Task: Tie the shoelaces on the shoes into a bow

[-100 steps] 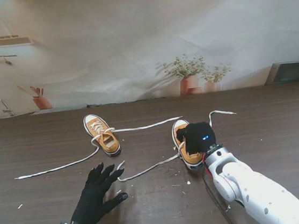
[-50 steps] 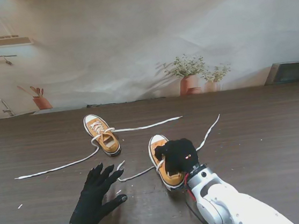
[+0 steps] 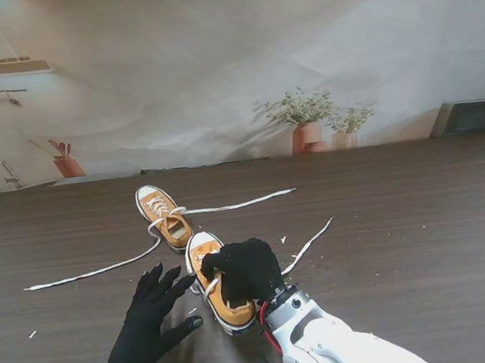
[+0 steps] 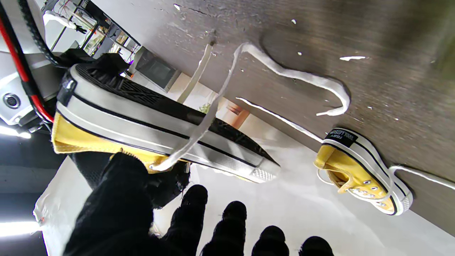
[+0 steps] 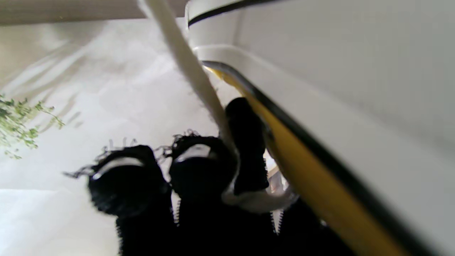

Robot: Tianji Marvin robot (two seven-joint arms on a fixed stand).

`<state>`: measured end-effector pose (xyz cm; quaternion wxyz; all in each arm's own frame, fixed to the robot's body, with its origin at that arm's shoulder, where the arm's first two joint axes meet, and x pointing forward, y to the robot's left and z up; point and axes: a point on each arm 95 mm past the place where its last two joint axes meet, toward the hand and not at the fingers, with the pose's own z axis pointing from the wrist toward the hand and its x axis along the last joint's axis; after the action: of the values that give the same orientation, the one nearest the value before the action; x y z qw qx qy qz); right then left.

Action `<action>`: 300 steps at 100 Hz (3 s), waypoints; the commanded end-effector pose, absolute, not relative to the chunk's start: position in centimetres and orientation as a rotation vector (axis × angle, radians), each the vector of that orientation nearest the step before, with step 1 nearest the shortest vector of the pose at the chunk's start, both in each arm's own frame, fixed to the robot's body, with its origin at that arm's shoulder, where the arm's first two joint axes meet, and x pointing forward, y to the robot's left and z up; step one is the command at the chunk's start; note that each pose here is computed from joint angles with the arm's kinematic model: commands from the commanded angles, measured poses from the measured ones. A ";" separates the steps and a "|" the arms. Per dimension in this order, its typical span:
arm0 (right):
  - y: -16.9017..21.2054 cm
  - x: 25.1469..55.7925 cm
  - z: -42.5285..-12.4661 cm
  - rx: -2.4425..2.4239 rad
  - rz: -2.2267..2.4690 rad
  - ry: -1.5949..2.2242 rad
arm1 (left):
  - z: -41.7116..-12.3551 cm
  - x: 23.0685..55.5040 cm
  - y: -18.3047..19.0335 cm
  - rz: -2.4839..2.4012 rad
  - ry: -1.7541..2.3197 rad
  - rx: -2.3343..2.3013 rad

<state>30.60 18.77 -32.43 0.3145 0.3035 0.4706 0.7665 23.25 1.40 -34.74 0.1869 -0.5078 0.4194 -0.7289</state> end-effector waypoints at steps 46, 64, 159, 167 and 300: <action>12.5 30.6 -35.9 0.743 1.650 1.237 | -34.6 22.9 0.9 -2.048 1.203 -1.431; 11.4 30.7 -36.8 0.729 1.614 1.241 | -34.8 22.9 0.6 -2.045 1.220 -1.444; 16.2 34.6 -41.7 0.787 1.734 1.306 | -34.6 22.7 0.7 -2.053 1.213 -1.436; 15.7 34.7 -41.6 0.774 1.718 1.305 | -34.6 22.7 0.7 -2.053 1.212 -1.435; 10.3 30.5 -39.5 0.797 1.538 1.492 | -34.7 23.2 1.4 -1.995 1.203 -1.431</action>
<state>31.59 10.30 -39.53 0.4332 0.3106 0.5859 0.6104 22.94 1.13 -34.67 0.1955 -0.5102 0.4246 -0.7219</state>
